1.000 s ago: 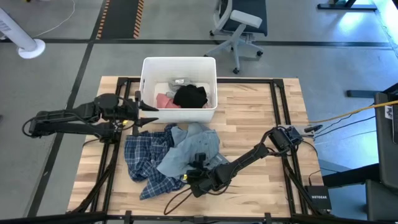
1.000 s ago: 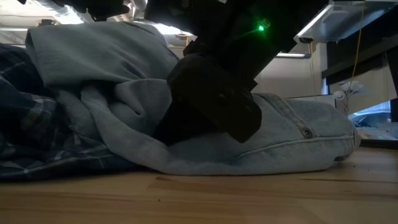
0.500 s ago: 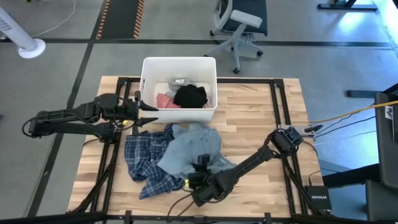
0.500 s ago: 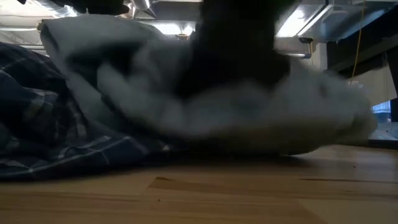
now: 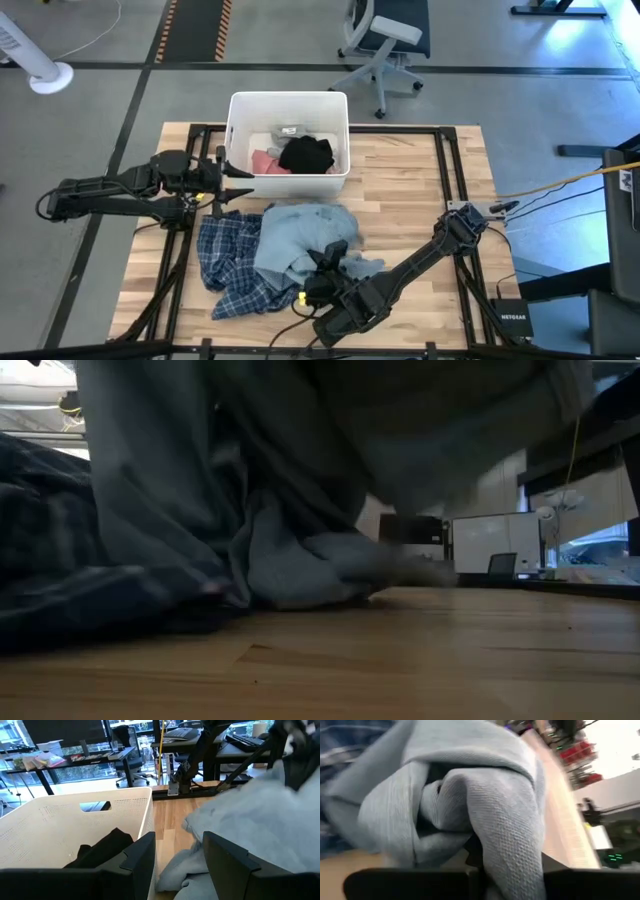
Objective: Sort clothes
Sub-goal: Put the blue pants into the white bin
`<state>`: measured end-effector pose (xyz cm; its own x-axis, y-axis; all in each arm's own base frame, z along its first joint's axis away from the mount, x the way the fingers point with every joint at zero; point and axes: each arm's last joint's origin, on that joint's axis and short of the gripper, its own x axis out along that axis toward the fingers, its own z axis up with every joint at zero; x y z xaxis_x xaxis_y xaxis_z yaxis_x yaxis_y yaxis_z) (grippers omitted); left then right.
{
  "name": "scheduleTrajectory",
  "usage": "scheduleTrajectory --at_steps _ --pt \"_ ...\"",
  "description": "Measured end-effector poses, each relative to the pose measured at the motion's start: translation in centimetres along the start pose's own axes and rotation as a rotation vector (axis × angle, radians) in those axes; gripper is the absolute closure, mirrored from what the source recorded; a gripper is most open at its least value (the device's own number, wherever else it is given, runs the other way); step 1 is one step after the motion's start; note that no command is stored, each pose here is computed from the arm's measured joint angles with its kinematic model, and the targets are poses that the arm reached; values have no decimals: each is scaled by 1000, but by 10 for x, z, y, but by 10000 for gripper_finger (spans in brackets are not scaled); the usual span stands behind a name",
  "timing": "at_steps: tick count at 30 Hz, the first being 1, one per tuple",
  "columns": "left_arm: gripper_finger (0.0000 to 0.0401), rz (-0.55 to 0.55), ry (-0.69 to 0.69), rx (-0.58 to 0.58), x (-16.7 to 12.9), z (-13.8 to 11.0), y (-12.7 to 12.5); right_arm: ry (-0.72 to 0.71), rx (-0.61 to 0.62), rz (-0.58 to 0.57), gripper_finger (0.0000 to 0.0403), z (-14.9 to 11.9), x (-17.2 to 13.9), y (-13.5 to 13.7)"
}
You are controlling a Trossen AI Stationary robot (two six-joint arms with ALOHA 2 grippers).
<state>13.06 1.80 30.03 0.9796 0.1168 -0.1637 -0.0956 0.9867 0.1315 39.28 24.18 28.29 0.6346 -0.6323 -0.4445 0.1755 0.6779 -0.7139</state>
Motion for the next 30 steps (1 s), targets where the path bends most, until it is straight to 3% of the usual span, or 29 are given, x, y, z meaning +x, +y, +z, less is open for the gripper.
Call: scheduleTrajectory --at_steps 14,22,30 --pt "242 7 -55 1 -14 4 0 -90 0 -297 346 18 -37 -90" --pt "242 7 -54 1 -15 4 0 -31 -42 -371 348 18 -25 -140" --pt "242 8 -54 13 -15 4 0 44 -26 -501 345 21 -12 -209"
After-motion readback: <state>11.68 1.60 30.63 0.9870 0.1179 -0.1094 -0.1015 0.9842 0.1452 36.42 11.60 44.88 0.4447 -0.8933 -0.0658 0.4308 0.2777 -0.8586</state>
